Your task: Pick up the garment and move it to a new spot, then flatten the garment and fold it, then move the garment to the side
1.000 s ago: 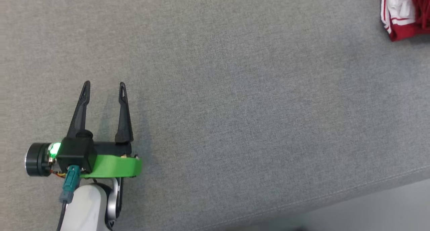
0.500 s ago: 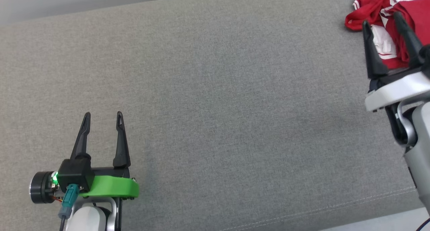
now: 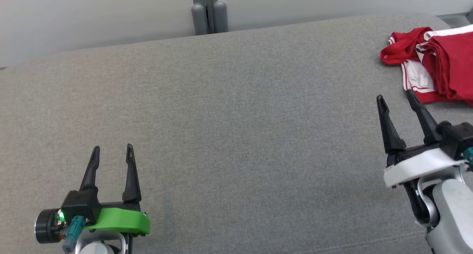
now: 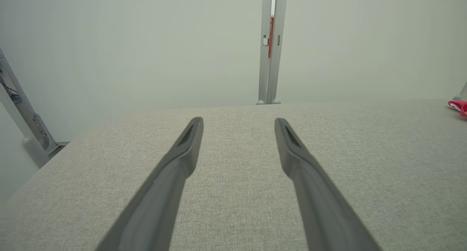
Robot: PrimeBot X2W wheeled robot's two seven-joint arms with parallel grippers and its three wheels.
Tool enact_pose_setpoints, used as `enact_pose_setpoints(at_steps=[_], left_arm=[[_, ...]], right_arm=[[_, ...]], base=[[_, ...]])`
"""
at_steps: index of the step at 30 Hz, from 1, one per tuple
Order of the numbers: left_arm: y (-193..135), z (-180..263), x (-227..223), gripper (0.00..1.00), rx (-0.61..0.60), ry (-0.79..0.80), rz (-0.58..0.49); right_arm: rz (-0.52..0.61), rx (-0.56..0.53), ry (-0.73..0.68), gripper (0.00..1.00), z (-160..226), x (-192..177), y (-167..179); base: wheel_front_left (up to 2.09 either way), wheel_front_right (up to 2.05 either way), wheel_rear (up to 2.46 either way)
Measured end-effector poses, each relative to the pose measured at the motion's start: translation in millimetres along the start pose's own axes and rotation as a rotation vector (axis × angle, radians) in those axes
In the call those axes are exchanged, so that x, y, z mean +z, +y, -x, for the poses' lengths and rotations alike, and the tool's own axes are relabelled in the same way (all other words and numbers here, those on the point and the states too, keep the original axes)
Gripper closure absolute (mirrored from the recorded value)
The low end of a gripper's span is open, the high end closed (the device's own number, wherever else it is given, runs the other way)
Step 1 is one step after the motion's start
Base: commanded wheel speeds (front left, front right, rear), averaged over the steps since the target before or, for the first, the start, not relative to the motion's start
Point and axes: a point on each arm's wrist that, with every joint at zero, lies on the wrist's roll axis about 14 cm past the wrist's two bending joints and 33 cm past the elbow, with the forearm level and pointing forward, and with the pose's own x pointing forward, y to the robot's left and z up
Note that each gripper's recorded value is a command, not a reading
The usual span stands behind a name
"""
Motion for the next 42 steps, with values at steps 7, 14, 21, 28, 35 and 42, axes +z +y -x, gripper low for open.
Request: enact_pose_setpoints(at_steps=[7,14,21,28,35,42], left_arm=[[10,12,10,0.00,0.029,-0.023,0.001],[17,24,16,0.00,0.040,-0.039,0.002],[23,29,19,0.00,0.051,-0.047,0.000],[27,31,20,0.00,0.061,-0.047,0.000],[28,35,10,1.00,0.072,-0.016,0.023],[32,38,-3,1.00,0.102,0.040,0.132]], right_arm=[[-0.076,-0.017,0.005,0.00,22,-7,16],[-0.093,-0.010,-0.006,0.00,35,-5,31],[-0.098,-0.011,-0.019,0.00,39,-1,35],[-0.103,-0.013,-0.017,0.00,41,-2,36],[-0.121,-0.020,0.017,1.00,45,-14,38],[-0.228,-0.059,0.060,1.00,51,-26,35]], base=[[0.00,0.00,0.00],[0.00,0.00,0.00],[0.00,0.00,0.00],[0.00,0.00,0.00],[0.00,0.00,0.00],[0.00,0.00,0.00]])
